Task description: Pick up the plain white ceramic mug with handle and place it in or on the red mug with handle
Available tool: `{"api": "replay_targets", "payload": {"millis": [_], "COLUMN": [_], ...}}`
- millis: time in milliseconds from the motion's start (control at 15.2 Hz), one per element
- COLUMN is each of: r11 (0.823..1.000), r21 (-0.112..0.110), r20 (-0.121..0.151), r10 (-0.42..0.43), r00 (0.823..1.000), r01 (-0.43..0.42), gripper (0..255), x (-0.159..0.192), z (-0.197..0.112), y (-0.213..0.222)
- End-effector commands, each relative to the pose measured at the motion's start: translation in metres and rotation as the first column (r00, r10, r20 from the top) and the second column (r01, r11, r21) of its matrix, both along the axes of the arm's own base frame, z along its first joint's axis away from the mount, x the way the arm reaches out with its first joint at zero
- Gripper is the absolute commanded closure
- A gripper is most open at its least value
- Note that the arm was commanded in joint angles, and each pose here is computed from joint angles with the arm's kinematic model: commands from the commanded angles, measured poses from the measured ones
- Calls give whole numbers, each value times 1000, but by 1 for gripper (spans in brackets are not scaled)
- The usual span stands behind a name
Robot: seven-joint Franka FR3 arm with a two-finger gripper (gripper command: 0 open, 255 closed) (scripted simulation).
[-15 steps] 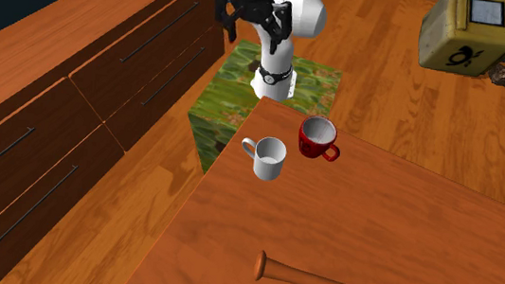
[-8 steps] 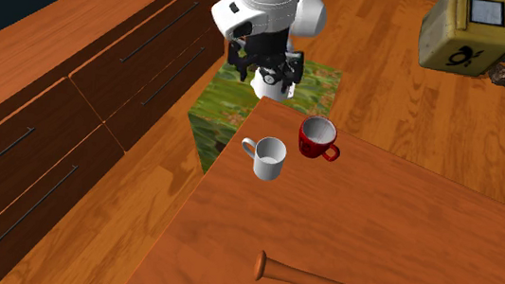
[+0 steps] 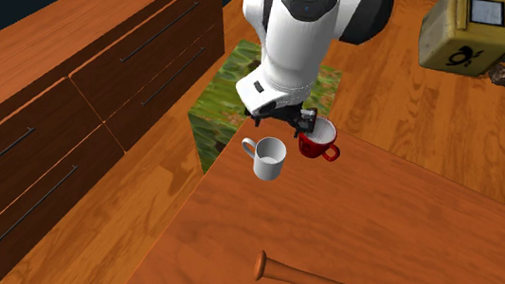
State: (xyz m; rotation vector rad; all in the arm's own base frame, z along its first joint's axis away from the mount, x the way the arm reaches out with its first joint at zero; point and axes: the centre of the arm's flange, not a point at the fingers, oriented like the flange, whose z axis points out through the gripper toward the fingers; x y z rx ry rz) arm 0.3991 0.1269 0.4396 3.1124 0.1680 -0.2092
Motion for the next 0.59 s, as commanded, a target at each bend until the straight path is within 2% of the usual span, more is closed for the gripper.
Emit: {"api": "replay_targets", "payload": {"millis": [0,198,528], "r11": [1000,999,999], "r21": [-7,-18,-18], "r20": [-12,-33,-33], "r10": [16,40,40], "r00": [1000,999,999], "r01": [-16,-40,-40], "gripper": [0,0,0], "x": [11,26,22], "z": [-22,-53,-79], "y": [18,42,41]}}
